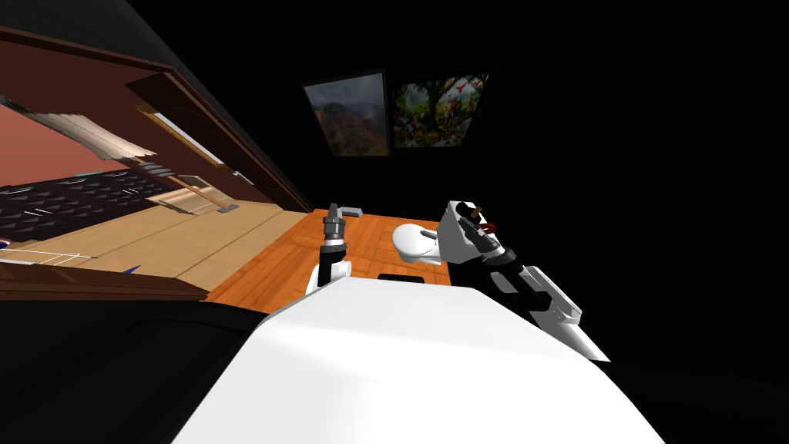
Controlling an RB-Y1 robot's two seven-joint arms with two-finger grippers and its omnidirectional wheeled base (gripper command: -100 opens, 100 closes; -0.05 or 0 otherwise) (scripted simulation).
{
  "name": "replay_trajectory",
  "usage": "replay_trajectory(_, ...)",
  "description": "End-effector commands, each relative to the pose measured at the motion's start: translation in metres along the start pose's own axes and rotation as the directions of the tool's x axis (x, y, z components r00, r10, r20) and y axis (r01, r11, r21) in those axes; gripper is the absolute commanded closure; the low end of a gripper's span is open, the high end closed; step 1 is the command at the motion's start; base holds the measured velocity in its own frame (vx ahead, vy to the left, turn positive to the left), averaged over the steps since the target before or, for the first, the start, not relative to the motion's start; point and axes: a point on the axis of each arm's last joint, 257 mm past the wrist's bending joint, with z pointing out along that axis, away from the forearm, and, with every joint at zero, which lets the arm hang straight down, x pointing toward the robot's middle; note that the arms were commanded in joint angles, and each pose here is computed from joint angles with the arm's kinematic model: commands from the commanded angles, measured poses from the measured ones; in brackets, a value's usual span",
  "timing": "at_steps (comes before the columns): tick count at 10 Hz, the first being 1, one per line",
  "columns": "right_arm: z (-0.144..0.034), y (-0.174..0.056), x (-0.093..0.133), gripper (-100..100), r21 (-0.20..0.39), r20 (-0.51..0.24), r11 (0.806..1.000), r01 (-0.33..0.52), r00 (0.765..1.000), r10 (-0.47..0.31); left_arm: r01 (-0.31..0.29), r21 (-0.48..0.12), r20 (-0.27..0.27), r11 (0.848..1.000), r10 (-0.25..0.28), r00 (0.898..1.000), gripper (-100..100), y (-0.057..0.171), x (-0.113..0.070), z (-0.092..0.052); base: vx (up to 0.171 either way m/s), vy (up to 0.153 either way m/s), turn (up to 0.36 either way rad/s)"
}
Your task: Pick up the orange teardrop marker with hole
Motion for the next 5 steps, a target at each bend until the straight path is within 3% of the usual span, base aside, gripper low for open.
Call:
replay_trajectory(1,-0.007,-0.012,0.010,-100,0.012,-0.070,0.999,0.038,0.997,-0.037,0.000,0.000,0.000,1.000,0.000,1.000,0,0.000,0.000,0.000,0.049,0.061,0.145)
replay_trajectory(5,-0.024,-0.036,0.028,-100,0.023,-0.220,0.993,0.117,0.969,-0.110,0.000,0.000,0.000,1.000,0.000,1.000,0,0.000,0.000,0.000,0.036,0.048,0.104)
